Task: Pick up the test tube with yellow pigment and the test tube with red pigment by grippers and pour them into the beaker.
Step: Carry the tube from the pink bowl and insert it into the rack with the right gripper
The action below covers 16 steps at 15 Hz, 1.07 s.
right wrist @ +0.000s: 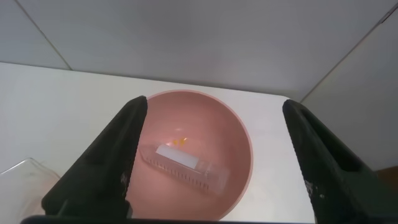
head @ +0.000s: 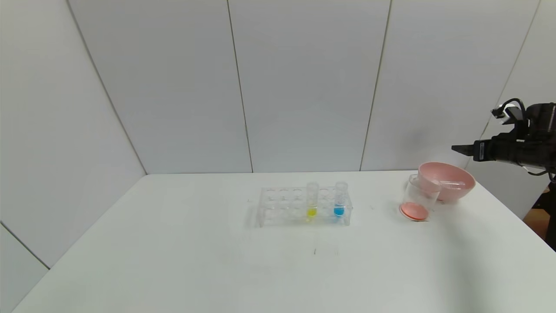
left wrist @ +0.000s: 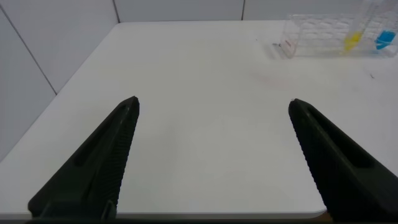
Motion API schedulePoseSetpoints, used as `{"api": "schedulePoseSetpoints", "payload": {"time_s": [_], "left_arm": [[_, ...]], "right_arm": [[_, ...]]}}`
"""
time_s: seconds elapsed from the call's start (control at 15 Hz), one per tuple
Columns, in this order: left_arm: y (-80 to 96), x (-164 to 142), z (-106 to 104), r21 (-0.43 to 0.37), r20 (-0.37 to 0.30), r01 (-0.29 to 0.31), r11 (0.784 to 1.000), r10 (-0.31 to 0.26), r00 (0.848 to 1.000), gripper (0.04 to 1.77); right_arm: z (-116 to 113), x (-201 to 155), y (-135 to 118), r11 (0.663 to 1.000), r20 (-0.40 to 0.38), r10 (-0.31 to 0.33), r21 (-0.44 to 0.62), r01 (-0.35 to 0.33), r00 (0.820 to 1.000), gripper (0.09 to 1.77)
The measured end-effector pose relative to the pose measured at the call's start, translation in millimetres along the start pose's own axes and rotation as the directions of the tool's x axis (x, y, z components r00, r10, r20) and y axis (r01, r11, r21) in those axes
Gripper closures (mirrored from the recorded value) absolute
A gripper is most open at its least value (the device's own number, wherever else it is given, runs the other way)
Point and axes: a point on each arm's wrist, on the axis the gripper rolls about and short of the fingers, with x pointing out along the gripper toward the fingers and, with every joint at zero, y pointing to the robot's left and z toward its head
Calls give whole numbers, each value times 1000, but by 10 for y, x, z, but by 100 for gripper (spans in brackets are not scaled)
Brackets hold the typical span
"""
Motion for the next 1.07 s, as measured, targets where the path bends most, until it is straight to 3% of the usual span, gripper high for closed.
{"api": "schedulePoseSetpoints", "payload": {"time_s": [0.47,0.8,1.07], "left_arm": [[0,0,0,0,0,0,1000,0,1000,9],[0,0,0,0,0,0,1000,0,1000,9],[0,0,0,0,0,0,1000,0,1000,9]], "right_arm": [[149,-461,588,995,-11,95,-6,-95,995,21],[88,-854,1116,981,-50,192,-8,-193,980,18],[-6,-1109,1618,988,-88,154,9,-154,984,17]]}}
